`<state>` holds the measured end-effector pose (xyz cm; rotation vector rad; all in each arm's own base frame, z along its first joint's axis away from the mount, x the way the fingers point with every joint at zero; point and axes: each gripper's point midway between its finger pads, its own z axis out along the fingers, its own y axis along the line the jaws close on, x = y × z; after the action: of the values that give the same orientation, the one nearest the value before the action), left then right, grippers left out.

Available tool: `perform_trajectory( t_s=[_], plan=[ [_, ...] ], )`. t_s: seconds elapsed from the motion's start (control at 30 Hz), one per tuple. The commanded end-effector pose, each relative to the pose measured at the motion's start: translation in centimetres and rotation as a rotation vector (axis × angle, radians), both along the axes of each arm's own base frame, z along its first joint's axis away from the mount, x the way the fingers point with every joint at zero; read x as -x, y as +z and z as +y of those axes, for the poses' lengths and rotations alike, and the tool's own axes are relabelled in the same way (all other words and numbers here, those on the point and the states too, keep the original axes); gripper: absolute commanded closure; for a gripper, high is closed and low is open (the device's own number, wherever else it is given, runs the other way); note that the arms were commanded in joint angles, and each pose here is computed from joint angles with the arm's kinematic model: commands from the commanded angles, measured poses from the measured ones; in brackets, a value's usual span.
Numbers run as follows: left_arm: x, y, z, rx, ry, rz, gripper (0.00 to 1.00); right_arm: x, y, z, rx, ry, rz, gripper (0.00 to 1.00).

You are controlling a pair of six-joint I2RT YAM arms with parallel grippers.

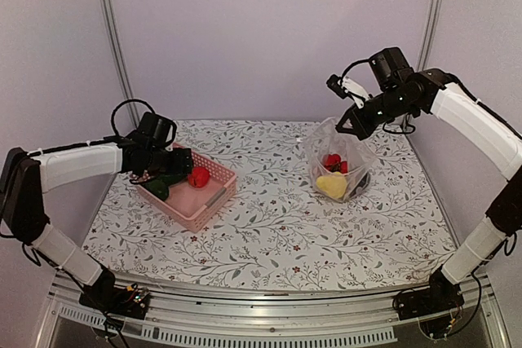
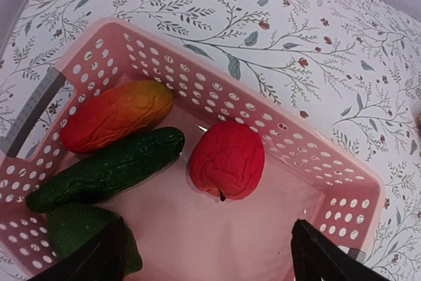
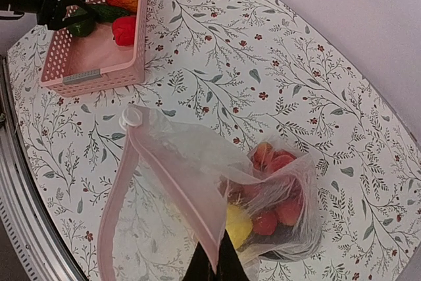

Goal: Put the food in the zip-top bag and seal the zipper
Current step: Pick up the fake fruit from the bin.

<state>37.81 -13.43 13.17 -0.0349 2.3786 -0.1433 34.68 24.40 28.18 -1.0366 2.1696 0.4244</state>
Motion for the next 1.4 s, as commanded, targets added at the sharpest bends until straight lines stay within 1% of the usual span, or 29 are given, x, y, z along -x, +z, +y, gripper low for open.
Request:
perform_trajectory(
  t_s=[0.0, 0.17, 0.37, 0.57, 0.73, 1.0, 1.07, 1.17, 1.27, 1.37],
  plan=[
    [-2.4, -0.4, -2.0, 0.062, -0.051, 0.021, 0.12, 1.0, 0.8, 0.1, -0.018, 0.023, -0.018, 1.00],
    [-4.7, -3.5, -3.0, 0.035, -0.075, 0.092, 0.10, 1.4, 0.9, 0.0, -0.024, 0.028, -0.017, 1.00],
    [-6.0, -7.2, -3.2, -0.035, -0.087, 0.169, 0.11, 1.9, 1.0, -0.2, -0.032, 0.032, -0.017, 1.00],
    [-5.7, -9.0, -3.2, -0.052, -0.090, 0.206, 0.19, 2.3, 1.0, -0.3, -0.036, 0.034, -0.021, 1.00],
    [-5.0, -9.1, -3.0, -0.048, -0.089, 0.210, 0.28, 2.3, 0.9, -0.3, -0.039, 0.039, -0.018, 1.00],
    [-3.6, -6.4, -3.0, -0.049, -0.101, 0.176, 0.44, 2.2, 0.5, -0.1, -0.038, 0.042, -0.012, 1.00],
    [-2.8, -4.9, -3.2, -0.047, -0.106, 0.168, 0.46, 2.2, 0.5, -0.1, -0.036, 0.041, -0.010, 1.00],
    [-1.5, -2.3, -4.0, -0.066, -0.125, 0.130, 0.47, 2.3, 0.5, -0.2, -0.034, 0.040, -0.010, 1.00],
    [-0.2, 1.3, -6.2, -0.048, -0.180, 0.055, 0.47, 2.4, 0.3, -0.2, -0.033, 0.041, -0.008, 1.00],
    [1.4, 6.6, -10.3, 0.005, -0.286, -0.075, 0.48, 2.3, 0.2, -0.2, -0.031, 0.043, -0.005, 1.00]
  ],
)
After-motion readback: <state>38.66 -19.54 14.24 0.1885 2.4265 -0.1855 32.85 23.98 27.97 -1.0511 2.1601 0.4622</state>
